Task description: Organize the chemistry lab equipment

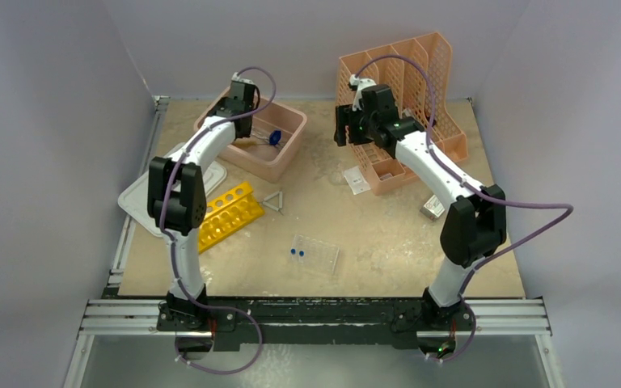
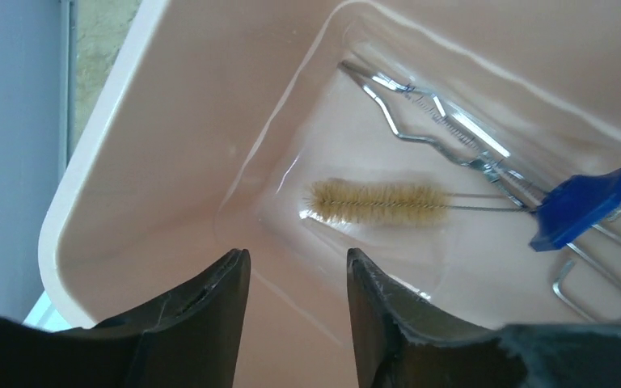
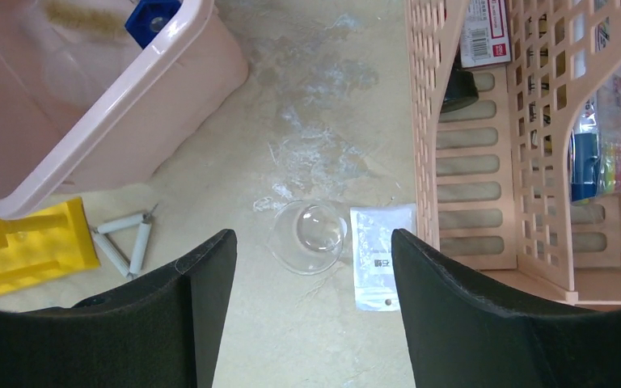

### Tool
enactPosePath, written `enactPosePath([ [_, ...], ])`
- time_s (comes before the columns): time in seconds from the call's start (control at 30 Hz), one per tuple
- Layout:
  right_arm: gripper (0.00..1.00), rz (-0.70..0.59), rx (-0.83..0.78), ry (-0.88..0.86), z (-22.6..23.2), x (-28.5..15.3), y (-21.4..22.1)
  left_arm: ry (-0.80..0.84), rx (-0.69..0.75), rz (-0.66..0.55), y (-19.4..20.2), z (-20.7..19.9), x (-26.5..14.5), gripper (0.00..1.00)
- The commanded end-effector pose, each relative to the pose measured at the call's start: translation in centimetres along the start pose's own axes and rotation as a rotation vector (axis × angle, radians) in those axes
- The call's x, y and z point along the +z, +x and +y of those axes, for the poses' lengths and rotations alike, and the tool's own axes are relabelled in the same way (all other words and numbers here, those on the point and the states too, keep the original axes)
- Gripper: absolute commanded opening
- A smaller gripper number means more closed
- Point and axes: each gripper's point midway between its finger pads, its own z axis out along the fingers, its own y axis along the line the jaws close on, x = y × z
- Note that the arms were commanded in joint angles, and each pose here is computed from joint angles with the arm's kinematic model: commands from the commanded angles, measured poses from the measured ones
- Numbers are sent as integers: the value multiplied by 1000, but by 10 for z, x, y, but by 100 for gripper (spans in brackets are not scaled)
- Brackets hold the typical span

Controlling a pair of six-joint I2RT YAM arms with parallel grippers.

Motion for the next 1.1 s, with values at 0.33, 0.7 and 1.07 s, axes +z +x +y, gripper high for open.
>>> enactPosePath([
  [0.33, 69, -84, 86, -53, 12, -20, -21, 371, -254, -342, -114, -11, -118, 56],
  [0.7, 57, -50, 206, 62, -6, -38, 1, 903, -174, -630, -122, -73, -256, 59],
  [1.07, 66, -74, 360, 274, -54, -74, 10, 1150, 43, -537, -65, -181, -289, 75],
])
